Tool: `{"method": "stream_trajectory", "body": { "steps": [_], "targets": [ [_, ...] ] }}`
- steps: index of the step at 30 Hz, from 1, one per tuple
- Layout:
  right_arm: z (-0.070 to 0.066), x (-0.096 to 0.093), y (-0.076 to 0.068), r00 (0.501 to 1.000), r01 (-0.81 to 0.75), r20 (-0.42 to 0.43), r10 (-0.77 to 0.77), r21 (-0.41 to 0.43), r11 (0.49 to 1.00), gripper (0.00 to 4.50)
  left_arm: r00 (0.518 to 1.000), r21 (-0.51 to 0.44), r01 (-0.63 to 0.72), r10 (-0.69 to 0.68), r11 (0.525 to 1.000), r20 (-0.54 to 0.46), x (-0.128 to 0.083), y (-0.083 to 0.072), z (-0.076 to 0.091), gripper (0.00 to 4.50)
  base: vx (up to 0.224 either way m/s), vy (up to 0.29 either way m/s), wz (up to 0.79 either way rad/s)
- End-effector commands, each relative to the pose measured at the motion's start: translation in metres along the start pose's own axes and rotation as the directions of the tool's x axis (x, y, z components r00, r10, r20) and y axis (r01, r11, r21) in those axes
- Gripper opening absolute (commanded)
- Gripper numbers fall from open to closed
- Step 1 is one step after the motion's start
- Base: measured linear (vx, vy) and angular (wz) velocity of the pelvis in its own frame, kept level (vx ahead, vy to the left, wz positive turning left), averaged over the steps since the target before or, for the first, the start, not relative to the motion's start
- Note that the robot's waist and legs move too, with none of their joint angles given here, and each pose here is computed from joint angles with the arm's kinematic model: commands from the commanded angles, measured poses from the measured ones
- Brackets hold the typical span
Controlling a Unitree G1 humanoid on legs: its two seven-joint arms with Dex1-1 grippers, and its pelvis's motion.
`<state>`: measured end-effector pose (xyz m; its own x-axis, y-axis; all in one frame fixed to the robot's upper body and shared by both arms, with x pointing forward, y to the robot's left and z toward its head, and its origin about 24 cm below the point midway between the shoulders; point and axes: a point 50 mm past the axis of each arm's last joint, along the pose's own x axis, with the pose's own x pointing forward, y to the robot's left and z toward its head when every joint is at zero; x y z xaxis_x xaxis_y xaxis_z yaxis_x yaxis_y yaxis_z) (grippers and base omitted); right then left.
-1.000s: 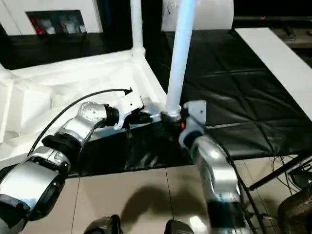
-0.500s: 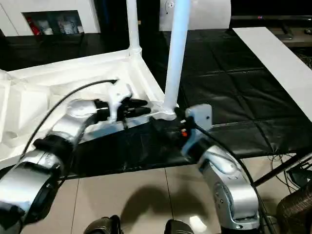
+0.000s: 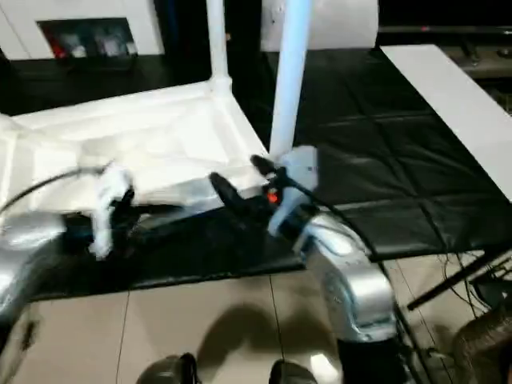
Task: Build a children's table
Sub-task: Rotate table base
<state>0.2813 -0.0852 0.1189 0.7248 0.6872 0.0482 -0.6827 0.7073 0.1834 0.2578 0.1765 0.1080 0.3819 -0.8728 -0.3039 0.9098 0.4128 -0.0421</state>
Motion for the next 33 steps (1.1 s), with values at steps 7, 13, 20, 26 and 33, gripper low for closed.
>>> {"method": "stream_trajectory", "body": {
  "steps": [7, 13, 20, 26, 33],
  "targets": [
    [-0.001, 0.025, -0.028, 0.981, 0.19, -0.036, -0.192, -0.036, 0.981, 4.5, 0.943, 0.026, -0.241, 0.24, 0.97, -0.231, -0.024, -0.004, -0.019, 3.44, 0.0, 0.0, 0.0],
    [0.006, 0.03, -0.054, 0.941, 0.337, -0.005, -0.337, -0.046, 0.941, 4.5, 0.839, 0.095, -0.428, 0.434, 0.899, -0.328, -0.041, 0.007, -0.028, 3.8, 0.0, 0.0, 0.0],
    [0.016, 0.021, -0.09, 0.852, 0.524, 0.04, -0.522, -0.052, 0.85, 4.5, 0.75, 0.179, -0.56, 0.587, 0.809, -0.303, -0.048, 0.021, -0.027, 3.8, 0.0, 0.0, 0.0],
    [0.023, 0.01, -0.111, 0.818, 0.575, 0.064, -0.571, -0.083, 0.814, 4.5, 0.744, 0.202, -0.582, 0.616, 0.788, -0.257, -0.04, 0.022, -0.027, 3.8, 0.0, 0.0, 0.0],
    [0.015, 0.004, -0.102, 0.86, 0.509, 0.047, -0.507, -0.111, 0.853, 4.5, 0.733, 0.167, -0.647, 0.667, 0.744, -0.134, -0.026, 0.011, -0.034, 3.8, 0.0, 0.0, 0.0]
  ]
}}
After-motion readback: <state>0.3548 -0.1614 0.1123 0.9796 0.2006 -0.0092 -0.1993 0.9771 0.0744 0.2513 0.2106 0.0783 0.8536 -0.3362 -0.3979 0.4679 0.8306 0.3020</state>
